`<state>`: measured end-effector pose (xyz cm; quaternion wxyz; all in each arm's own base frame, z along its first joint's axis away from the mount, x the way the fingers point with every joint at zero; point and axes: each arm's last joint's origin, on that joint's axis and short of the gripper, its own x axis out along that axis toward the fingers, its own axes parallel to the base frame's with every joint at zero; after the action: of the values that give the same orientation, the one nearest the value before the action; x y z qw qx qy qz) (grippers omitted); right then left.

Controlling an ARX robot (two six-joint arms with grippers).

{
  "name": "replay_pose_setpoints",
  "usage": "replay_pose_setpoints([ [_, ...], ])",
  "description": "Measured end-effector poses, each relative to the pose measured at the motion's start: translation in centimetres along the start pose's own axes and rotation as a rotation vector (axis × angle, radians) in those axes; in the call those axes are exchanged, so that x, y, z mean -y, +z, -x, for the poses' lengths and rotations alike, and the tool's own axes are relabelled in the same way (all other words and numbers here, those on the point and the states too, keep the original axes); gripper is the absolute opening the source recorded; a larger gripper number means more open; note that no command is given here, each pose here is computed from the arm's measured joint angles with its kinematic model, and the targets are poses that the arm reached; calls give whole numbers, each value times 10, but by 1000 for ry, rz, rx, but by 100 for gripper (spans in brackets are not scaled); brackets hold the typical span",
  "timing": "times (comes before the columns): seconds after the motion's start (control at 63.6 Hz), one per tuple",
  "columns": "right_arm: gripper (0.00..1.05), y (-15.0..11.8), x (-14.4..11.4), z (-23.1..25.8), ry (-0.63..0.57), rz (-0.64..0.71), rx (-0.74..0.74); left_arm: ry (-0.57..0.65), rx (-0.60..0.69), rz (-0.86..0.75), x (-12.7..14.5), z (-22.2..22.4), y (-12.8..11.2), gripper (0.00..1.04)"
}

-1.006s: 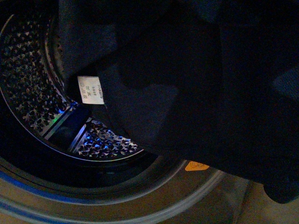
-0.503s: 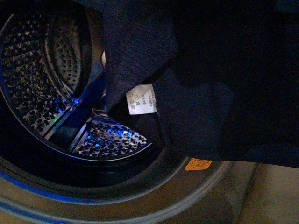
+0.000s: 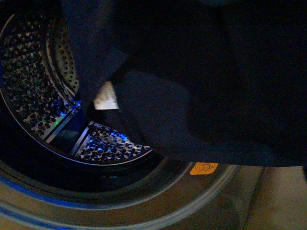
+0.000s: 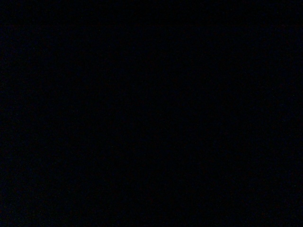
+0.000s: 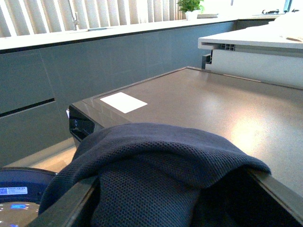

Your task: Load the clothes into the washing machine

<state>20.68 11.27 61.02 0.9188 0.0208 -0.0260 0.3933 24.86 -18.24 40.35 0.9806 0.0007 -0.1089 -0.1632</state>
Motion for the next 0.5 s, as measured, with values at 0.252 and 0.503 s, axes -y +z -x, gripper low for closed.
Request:
replay_pose_setpoints([
  [0.252,98,0,0,0,0,0,0,16,4,-26,-43,16,-6,9],
  [0.503,97,0,0,0,0,0,0,50,-5,-28,-83,33,-14,9],
])
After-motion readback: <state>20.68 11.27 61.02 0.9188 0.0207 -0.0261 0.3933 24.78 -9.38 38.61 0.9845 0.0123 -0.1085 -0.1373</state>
